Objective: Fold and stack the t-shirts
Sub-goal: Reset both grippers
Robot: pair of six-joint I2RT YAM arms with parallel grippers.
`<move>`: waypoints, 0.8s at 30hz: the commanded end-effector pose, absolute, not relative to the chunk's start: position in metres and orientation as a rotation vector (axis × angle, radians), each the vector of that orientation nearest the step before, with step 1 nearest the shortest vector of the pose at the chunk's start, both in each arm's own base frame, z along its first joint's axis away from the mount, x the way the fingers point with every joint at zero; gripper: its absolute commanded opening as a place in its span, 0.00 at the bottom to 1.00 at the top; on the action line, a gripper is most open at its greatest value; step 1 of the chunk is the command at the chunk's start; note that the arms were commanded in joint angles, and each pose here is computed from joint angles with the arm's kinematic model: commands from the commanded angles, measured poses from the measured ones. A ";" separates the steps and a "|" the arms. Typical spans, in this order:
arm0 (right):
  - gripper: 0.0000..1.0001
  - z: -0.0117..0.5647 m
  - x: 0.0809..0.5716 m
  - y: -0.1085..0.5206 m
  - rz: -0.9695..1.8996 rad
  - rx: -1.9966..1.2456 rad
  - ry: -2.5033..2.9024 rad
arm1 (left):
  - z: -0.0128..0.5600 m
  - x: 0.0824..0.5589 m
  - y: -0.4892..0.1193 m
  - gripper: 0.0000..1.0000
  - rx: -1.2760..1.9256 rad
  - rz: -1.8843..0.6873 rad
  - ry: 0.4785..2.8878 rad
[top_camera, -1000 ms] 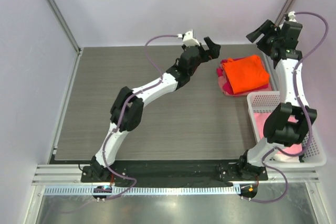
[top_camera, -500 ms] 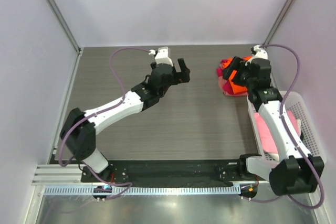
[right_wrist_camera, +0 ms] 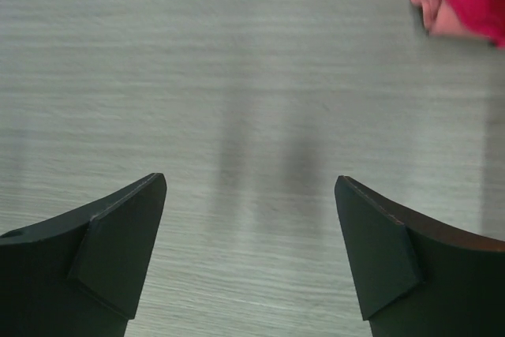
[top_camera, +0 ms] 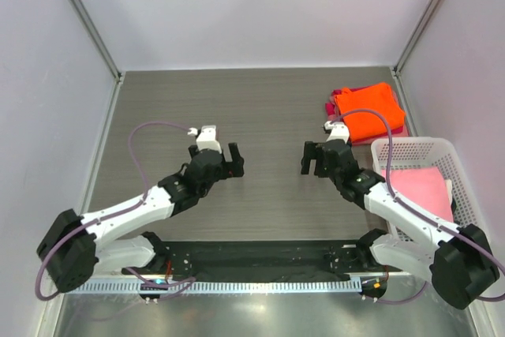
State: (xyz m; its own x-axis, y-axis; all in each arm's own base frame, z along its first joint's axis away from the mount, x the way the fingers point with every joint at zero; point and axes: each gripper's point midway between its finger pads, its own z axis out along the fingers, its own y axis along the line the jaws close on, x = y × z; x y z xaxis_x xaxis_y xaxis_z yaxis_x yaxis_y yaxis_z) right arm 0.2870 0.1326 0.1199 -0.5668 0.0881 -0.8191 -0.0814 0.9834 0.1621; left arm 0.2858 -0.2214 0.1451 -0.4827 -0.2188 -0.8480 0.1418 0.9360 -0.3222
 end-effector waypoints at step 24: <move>0.98 0.097 0.285 0.127 0.304 0.132 2.032 | 0.151 0.222 -0.159 0.97 0.029 -0.536 1.843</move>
